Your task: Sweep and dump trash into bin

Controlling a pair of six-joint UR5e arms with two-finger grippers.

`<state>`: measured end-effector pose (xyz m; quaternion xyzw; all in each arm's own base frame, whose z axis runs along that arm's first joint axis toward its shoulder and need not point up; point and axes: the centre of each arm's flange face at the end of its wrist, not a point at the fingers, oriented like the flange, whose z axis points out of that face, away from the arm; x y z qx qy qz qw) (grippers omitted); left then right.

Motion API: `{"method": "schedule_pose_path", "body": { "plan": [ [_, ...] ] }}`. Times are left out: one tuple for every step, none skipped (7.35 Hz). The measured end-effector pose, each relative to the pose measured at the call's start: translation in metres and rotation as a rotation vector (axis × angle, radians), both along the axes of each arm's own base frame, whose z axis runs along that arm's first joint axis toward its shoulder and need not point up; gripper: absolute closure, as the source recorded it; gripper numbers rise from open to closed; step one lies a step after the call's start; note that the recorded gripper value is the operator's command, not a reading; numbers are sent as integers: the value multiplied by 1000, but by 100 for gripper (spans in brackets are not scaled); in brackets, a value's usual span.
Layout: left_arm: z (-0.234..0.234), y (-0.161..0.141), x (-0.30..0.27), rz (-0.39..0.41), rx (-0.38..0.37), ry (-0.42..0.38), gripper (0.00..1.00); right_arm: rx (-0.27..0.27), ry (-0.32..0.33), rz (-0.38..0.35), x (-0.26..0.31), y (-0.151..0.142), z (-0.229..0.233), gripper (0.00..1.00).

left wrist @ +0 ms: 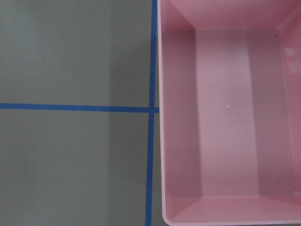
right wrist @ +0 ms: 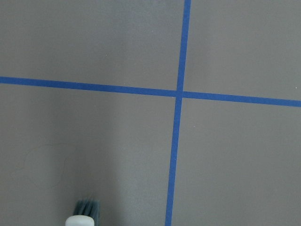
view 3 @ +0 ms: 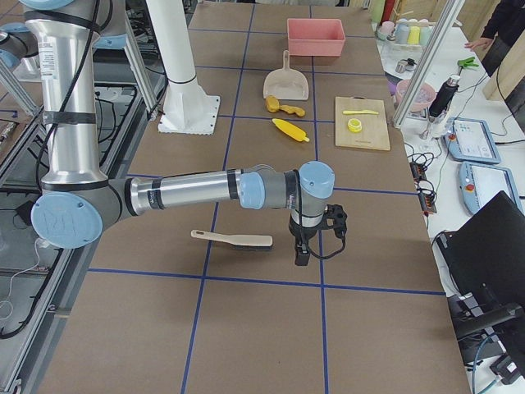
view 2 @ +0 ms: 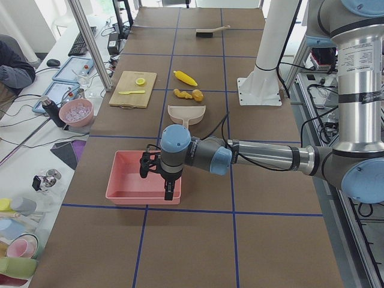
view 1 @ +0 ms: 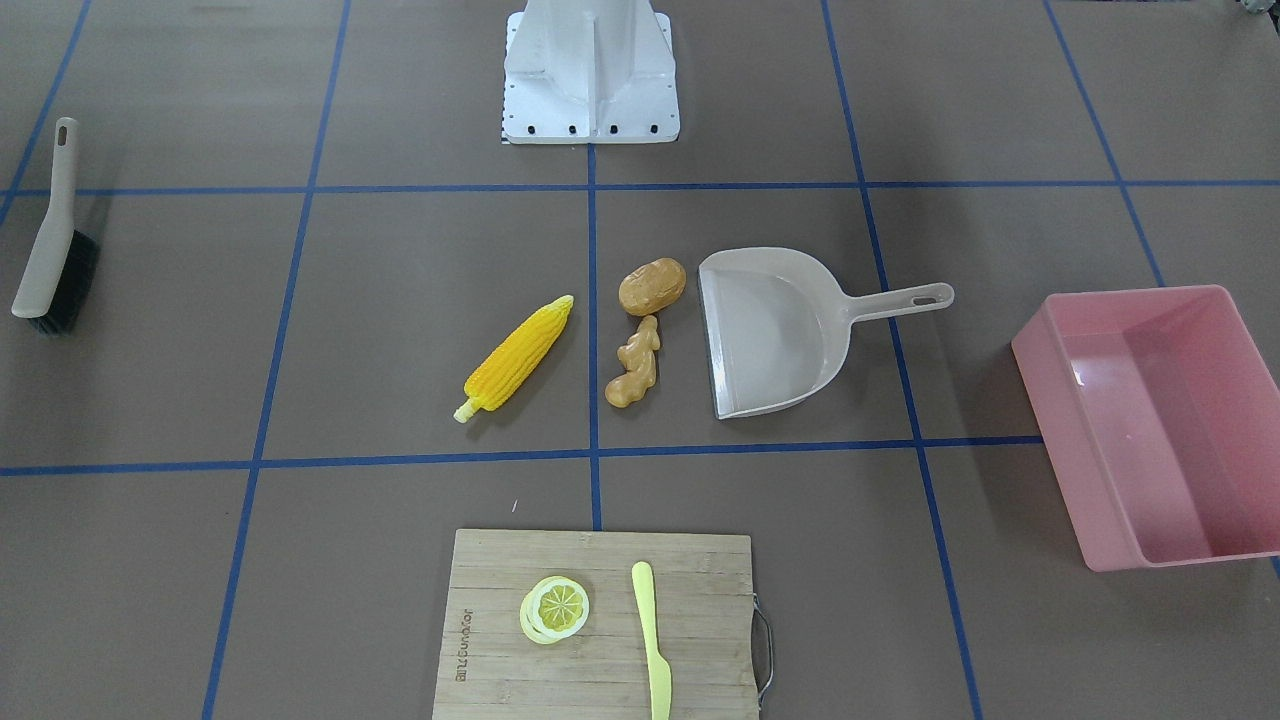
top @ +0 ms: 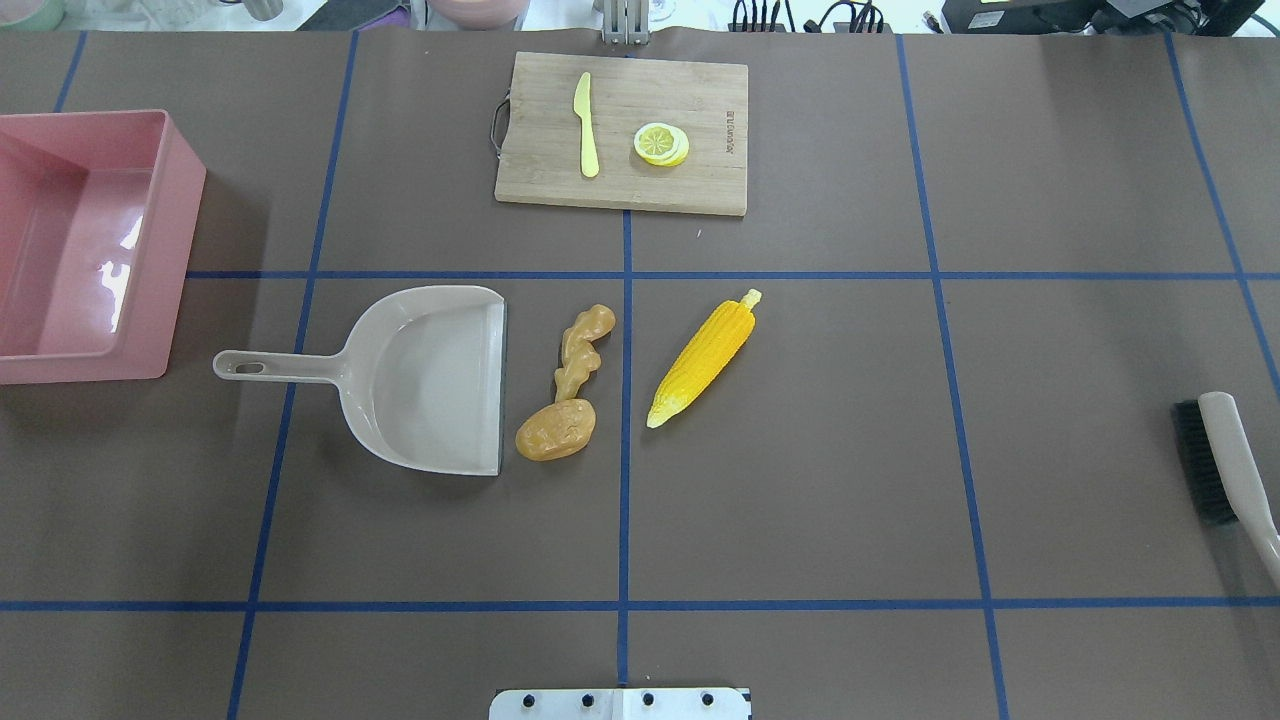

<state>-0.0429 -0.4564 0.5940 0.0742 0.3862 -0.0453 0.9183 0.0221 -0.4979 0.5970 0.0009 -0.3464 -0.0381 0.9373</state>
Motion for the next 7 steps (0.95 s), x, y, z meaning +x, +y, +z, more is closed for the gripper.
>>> {"method": "schedule_pose_path", "body": {
  "plan": [
    [0,0,0,0,0,0,1,-1,-1,0,0,0,0,0],
    [0,0,0,0,1,0,1,1,-2,1,1,1,0,0],
    [0,0,0,0,1,0,1,1,-2,2,1,1,-1,0],
    [-1,0,0,1,1,1,1,3,-2,2,1,1,-1,0],
    [-2,-1,1,1,4,1,1,7,2,2,2,1,-2,0],
    [-6,-1,1,2,14,1,1,8,4,6,4,2,-3,0],
    [-14,-2,1,3,28,2,1,8,4,11,6,4,-2,0]
  ]
}}
